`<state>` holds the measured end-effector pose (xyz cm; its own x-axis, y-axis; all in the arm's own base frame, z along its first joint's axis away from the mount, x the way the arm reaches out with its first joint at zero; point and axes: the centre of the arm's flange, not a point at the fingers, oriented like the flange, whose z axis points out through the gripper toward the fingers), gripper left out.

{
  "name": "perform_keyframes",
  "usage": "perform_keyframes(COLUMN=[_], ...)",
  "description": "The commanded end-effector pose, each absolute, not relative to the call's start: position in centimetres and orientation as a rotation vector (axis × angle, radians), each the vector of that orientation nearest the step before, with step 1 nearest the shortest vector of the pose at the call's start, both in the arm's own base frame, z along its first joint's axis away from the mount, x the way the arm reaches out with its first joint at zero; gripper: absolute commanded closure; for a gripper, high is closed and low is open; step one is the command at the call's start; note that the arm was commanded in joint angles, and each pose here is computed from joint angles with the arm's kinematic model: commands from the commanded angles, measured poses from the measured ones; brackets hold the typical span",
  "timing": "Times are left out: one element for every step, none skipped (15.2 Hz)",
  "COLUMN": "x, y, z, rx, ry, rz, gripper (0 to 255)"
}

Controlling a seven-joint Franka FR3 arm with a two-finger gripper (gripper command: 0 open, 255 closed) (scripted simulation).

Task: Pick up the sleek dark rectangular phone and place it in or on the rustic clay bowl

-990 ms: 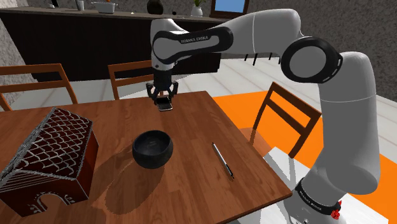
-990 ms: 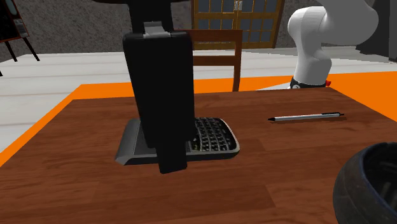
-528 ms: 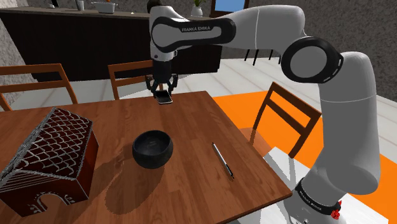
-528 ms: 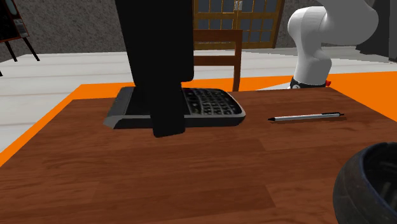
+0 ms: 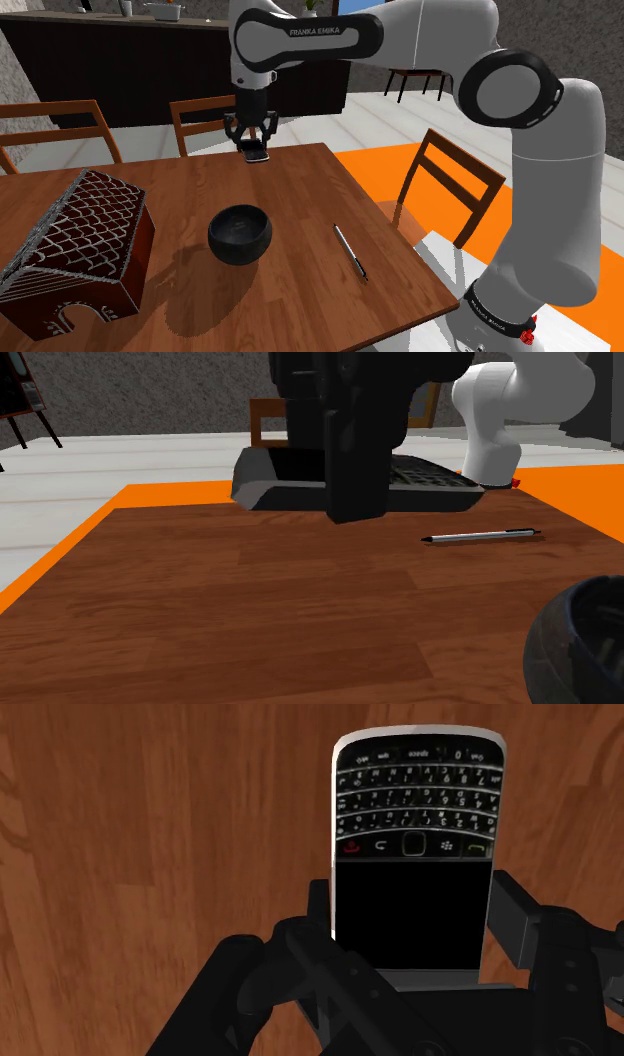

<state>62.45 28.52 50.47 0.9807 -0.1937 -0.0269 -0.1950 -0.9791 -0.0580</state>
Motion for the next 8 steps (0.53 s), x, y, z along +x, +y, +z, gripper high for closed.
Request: perform_keyframes(x=[60.2,59.2,58.2,57.1,56.1,55.1,54.0,53.0], y=[30.2,31.0,31.8,32.6,33.5,34.3,35.1,35.9], z=[50.5,50.5,50.6,50.6,50.6,50.7,50.7,50.7], rx=[-3.067,-3.067,-3.067,-3.067,-3.067,-3.067,-3.067,-3.067], ry=[0.302,0.302,0.302,0.302,0.302,0.302,0.302,0.302], rz=[0.033,0.033,0.033,0.033,0.033,0.033,0.033,0.033], gripper=[255,255,255,255,255,255,255,255])
